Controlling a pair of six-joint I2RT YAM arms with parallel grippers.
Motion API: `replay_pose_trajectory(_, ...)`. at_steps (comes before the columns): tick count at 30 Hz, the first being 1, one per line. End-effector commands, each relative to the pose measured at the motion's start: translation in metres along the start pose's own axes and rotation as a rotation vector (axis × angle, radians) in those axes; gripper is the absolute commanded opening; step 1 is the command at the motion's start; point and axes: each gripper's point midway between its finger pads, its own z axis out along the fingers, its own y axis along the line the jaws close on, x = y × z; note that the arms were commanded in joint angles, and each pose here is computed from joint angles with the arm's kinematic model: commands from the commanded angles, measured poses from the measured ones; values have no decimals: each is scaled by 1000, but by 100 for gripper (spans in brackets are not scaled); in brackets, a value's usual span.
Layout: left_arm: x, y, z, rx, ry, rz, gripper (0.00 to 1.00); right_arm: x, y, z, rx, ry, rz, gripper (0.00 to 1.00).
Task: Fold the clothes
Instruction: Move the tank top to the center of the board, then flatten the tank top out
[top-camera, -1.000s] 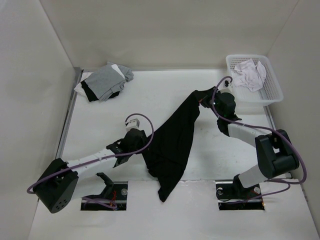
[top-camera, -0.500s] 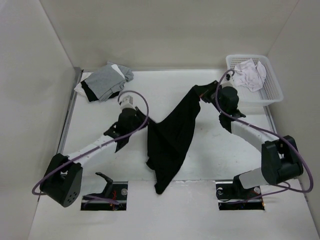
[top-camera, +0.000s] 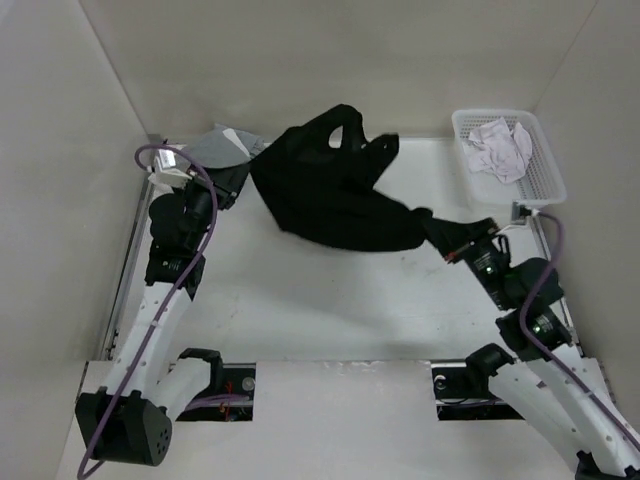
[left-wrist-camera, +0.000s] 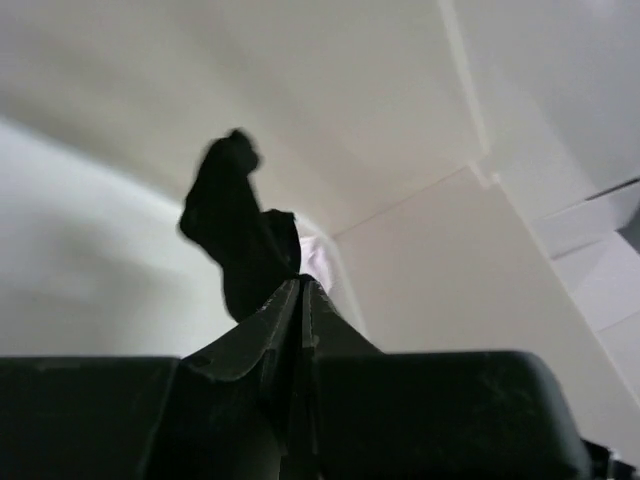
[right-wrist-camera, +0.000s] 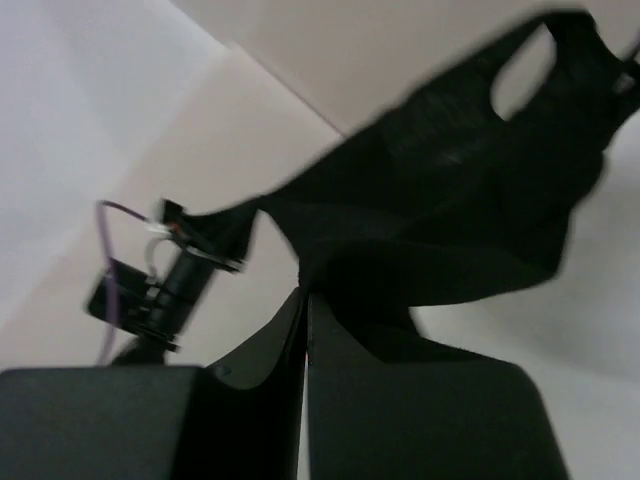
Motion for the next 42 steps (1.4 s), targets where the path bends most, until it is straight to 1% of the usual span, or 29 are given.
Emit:
replay_pose_trajectory(1,48,95,-6,-198,134,-61,6,73,-116,-28,356,143,60,3)
replay_pose_trajectory(2,57,107,-2,-221,159,-64,6,81,-133,-31,398,158,58,3)
replay_pose_trajectory(3,71,130,6,-264,194,-67,6,91,-157,-35,463,177,54,3)
replay_pose_trajectory(4,83,154,14,-311,225,-57,7,106,-192,-40,549,203,50,3)
replay_pose_trajectory(6,97,176,21,-359,253,-60,8,118,-215,-42,601,225,46,3)
replay_pose_trajectory(7,109,202,29,-420,269,-46,10,126,-233,-43,642,243,45,3)
replay_pose_trajectory(8,114,210,34,-434,275,-36,11,133,-250,-43,681,268,44,3)
replay_pose_trajectory(9,120,219,40,-448,281,-10,15,142,-265,-42,713,292,44,3)
replay_pose_trajectory(10,122,223,42,-460,278,0,20,145,-269,-40,715,298,46,4)
replay_pose_trajectory(11,123,226,40,-475,273,11,26,147,-271,-39,715,303,47,6)
replay_pose_trajectory(12,123,227,35,-487,260,26,31,148,-271,-38,713,301,45,10)
replay_pose_trajectory(13,122,229,28,-501,248,42,34,147,-272,-38,715,298,43,14)
replay_pose_trajectory(14,120,231,17,-523,229,75,36,146,-272,-39,715,294,37,15)
replay_pose_trajectory(15,120,236,-5,-559,220,130,37,145,-273,-42,720,289,31,18)
replay_pose_trajectory(17,135,241,-45,-617,262,205,33,136,-280,-51,749,259,0,28)
replay_pose_trajectory(19,165,241,-94,-667,366,277,31,127,-283,-60,780,233,-37,36)
replay_pose_trajectory(22,198,235,-141,-723,478,312,31,122,-284,-63,795,218,-69,37)
replay_pose_trajectory(24,213,228,-170,-794,523,296,36,116,-286,-65,812,206,-95,37)
replay_pose_trajectory(25,218,224,-185,-827,539,318,40,115,-286,-65,818,202,-101,36)
replay_pose_trajectory(26,220,221,-194,-850,549,337,42,114,-286,-65,819,196,-106,36)
replay_pose_trajectory(29,222,217,-221,-929,569,395,42,114,-285,-67,828,179,-127,36)
replay_pose_trajectory(30,223,217,-232,-955,571,404,42,116,-282,-67,818,182,-133,33)
replay_pose_trajectory(33,235,216,-241,-960,594,385,41,122,-274,-65,785,197,-137,29)
replay_pose_trajectory(37,246,224,-250,-998,642,392,38,127,-270,-63,763,217,-145,29)
replay_pose_trajectory(42,251,232,-249,-1003,622,362,37,133,-265,-59,736,228,-141,29)
